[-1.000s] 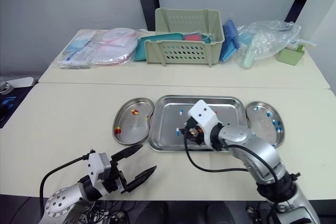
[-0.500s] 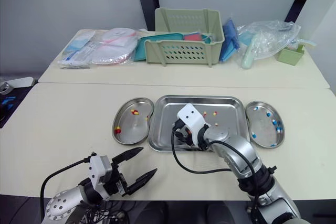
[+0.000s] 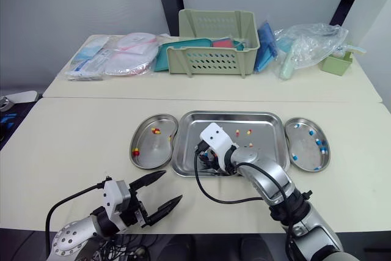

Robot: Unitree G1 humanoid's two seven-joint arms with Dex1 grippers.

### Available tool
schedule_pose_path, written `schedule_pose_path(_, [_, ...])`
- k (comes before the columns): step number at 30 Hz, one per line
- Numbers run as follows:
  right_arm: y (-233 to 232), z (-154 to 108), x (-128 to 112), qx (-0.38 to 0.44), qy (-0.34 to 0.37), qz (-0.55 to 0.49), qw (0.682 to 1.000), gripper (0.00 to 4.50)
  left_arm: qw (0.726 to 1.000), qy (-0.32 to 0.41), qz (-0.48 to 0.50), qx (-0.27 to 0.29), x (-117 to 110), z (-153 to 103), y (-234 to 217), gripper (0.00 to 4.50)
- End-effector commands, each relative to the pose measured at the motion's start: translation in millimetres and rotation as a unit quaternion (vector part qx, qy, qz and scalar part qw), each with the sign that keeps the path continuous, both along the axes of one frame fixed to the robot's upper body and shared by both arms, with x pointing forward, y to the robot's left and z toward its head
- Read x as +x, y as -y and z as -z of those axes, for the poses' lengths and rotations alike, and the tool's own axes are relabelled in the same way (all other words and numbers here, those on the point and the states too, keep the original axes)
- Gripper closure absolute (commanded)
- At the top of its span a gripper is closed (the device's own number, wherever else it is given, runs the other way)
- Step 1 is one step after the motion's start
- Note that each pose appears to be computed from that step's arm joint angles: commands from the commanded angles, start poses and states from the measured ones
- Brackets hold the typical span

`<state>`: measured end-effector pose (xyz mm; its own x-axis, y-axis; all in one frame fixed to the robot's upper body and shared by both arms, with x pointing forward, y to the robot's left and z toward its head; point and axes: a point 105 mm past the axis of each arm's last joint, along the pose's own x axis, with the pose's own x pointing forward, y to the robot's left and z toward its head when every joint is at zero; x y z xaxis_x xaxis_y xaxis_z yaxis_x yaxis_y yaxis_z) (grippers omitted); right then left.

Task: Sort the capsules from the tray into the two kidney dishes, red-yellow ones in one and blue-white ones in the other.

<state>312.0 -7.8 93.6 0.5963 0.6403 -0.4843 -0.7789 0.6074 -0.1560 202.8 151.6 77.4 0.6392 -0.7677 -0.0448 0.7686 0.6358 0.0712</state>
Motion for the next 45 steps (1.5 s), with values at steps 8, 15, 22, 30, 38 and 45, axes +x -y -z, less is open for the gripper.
schedule_pose_path(8, [3,3,-3,-0.024,0.010,-0.021,0.999,1.61,1.000,0.021,0.008,0.001,1,-11,8,0.00])
schedule_pose_path(15, [3,4,-3,-0.032,0.012,-0.028,0.999,2.45,1.000,0.022,0.005,0.000,2,-12,11,0.00])
schedule_pose_path(22, [-2,-1,-4,-0.034,0.020,-0.048,0.998,4.16,1.000,0.023,0.000,0.000,3,-11,10,0.00])
schedule_pose_path(30, [-1,-9,-2,-0.036,0.039,-0.069,0.996,4.48,1.000,0.025,-0.001,0.000,2,-11,9,0.00])
schedule_pose_path(38, [6,-36,-7,-0.012,0.062,-0.097,0.993,4.48,0.998,0.030,0.047,0.009,-5,-12,3,0.00])
schedule_pose_path(45, [43,-69,-22,0.043,0.036,-0.084,0.995,4.48,0.994,0.035,0.104,0.006,-6,-18,-2,0.00])
